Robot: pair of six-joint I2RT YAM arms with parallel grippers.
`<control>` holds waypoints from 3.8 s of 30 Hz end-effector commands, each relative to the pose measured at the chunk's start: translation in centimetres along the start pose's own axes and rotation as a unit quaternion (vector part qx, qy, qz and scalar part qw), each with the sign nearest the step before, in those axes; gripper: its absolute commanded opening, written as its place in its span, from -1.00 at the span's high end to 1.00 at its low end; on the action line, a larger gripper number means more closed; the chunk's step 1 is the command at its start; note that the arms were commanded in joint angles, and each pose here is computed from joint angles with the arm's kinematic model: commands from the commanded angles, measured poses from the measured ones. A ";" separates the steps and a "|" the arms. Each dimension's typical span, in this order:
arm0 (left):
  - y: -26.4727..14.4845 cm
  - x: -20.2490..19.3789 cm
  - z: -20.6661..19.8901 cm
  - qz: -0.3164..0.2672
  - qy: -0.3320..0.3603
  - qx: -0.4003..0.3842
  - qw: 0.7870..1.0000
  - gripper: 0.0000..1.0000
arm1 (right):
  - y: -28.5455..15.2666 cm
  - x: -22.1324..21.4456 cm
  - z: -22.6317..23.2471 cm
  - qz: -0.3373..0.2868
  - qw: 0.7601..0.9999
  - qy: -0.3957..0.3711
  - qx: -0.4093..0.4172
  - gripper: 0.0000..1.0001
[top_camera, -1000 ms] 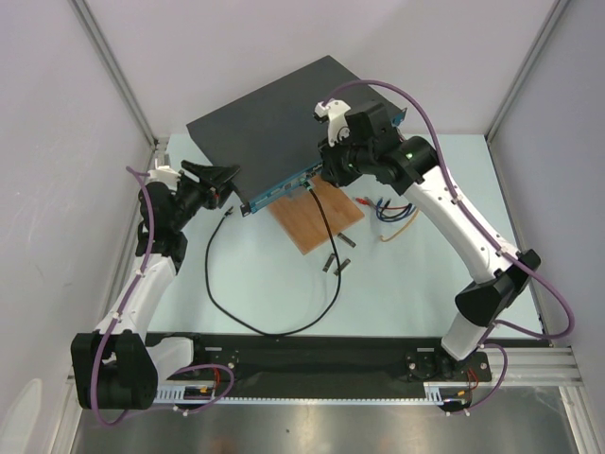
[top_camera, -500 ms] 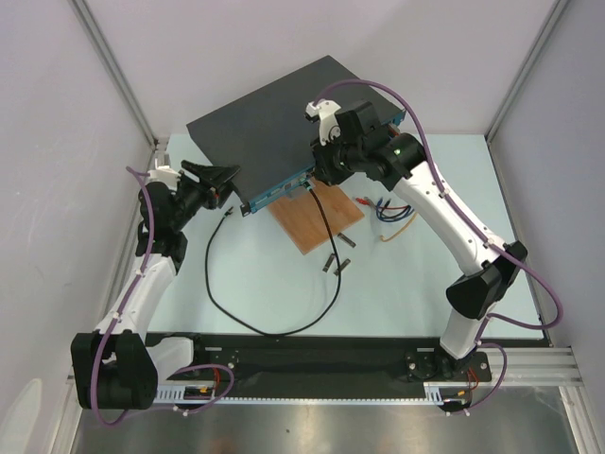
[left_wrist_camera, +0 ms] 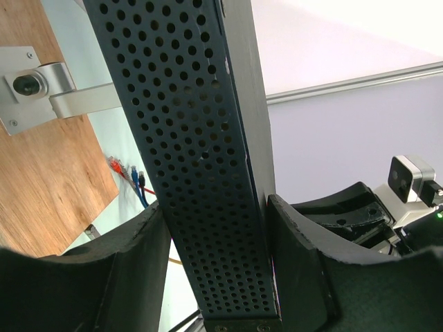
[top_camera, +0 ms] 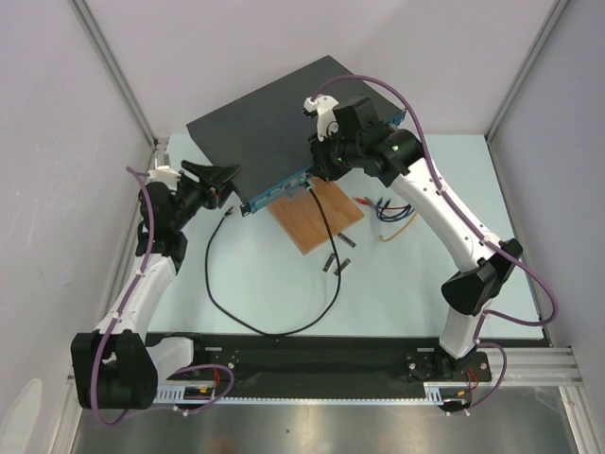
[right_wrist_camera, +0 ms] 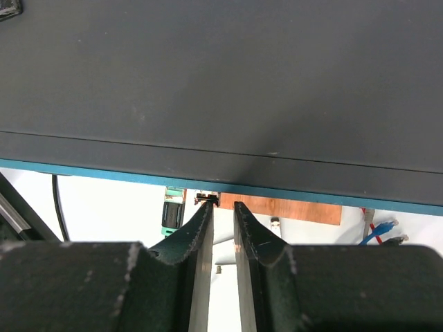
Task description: Insert the plug into the switch port
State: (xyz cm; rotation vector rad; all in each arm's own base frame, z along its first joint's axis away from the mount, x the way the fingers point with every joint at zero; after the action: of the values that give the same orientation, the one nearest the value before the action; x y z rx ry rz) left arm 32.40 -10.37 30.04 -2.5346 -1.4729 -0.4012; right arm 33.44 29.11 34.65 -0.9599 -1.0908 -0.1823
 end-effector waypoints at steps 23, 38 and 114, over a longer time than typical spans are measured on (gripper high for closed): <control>0.8 -2.0 -1.9 0.041 0.018 -0.038 0.998 0.99 | 0.9 2.9 0.9 -0.163 0.986 0.025 -0.020 0.65; 0.8 -1.9 -1.9 0.046 0.032 -0.033 0.998 0.99 | -0.8 2.0 0.0 -0.157 0.987 0.030 0.020 0.57; -5.7 6.7 -7.8 -0.070 0.228 -0.041 0.970 -0.91 | 11.0 -25.8 -8.9 0.217 0.973 0.025 -0.076 0.66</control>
State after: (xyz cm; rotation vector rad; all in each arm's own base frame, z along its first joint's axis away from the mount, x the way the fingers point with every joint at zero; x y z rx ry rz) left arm 30.09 -4.35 37.29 -2.2400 -1.4922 -0.8550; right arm 33.43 21.11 5.56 -1.3018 -0.8158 0.0647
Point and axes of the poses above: each gripper's point midway between its finger pads, its own y axis out along the fingers, its own z axis along the line the jaws close on, x = y × z, the point moved 4 cm from there along -y, back along the fingers, and after that the axes turned 4 degrees about y, right-handed, at the moved point
